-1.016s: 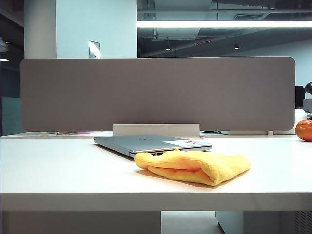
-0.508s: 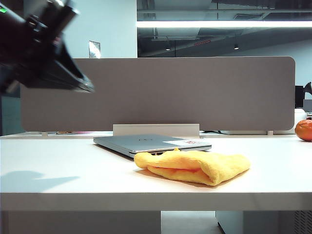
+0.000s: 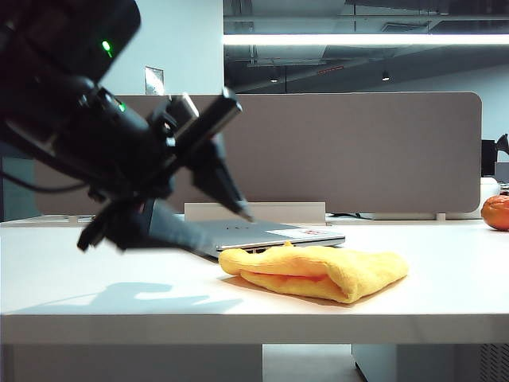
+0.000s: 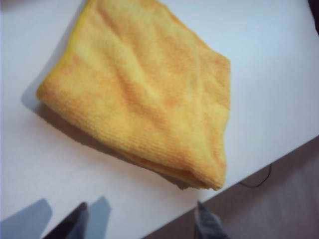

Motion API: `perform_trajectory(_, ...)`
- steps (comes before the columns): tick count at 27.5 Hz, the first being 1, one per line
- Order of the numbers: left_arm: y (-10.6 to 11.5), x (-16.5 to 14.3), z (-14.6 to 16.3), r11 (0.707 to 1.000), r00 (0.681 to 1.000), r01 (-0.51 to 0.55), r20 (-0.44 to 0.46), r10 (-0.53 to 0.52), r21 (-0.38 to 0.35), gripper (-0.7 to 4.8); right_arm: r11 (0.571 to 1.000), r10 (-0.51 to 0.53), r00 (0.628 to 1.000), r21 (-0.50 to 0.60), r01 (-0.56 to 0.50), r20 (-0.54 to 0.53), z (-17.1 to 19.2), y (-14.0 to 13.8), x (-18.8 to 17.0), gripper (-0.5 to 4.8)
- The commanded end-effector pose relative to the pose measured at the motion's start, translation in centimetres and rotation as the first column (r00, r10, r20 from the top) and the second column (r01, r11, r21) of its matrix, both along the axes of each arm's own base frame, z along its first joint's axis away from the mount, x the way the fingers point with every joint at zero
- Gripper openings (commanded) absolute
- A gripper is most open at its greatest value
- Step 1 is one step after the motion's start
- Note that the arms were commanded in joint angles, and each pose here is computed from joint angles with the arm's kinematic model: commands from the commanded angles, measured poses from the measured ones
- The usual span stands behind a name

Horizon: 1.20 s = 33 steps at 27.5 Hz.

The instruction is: Pick up the yellow rag and put it over the laptop.

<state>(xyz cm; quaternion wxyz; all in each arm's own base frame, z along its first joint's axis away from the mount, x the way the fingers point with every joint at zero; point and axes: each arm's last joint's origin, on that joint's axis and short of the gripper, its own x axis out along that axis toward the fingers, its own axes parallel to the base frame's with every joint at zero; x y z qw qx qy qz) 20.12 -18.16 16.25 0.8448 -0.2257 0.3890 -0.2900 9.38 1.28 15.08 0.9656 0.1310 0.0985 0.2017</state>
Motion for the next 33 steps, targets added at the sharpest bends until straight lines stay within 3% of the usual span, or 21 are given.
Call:
perform_trajectory(1, -0.5, 0.5, -0.6, 0.995, 0.996, -0.063, -0.065, 0.058, -0.075, 2.47, 1.000, 0.004, 1.000, 0.002, -0.004, 0.013, 0.0, 0.0, 0.0, -0.06)
perform_trajectory(7, -1.0, 1.1, -1.6, 0.989, 0.992, -0.094, -0.099, 0.083, -0.112, 2.53, 1.000, 0.004, 1.000, 0.001, -0.004, 0.013, 0.0, 0.0, 0.0, -0.06)
perform_trajectory(10, -1.2, 1.4, -2.0, 0.990, 0.991, -0.096, -0.107, 0.085, -0.103, 2.79, 1.000, 0.004, 1.000, 0.001, -0.004, 0.013, 0.0, 0.0, 0.0, -0.06)
perform_trajectory(20, -2.8, 3.1, -2.0, 0.990, 0.991, -0.095, -0.105, 0.084, -0.105, 2.78, 1.000, 0.004, 1.000, 0.002, -0.004, 0.013, 0.0, 0.0, 0.0, -0.06)
perform_trajectory(27, -2.9, 3.2, -2.9, 0.995, 0.982, -0.095, -0.168, 0.086, -0.044, 2.78, 1.000, 0.005, 1.000, 0.002, -0.005, 0.013, 0.0, 0.0, 0.0, -0.06)
perform_trajectory(33, -2.8, 3.2, -3.0, 0.994, 0.981, -0.105, -0.168, 0.098, -0.031, 2.78, 1.000, 0.002, 1.000, 0.001, -0.002, 0.013, 0.0, 0.0, 0.0, -0.06)
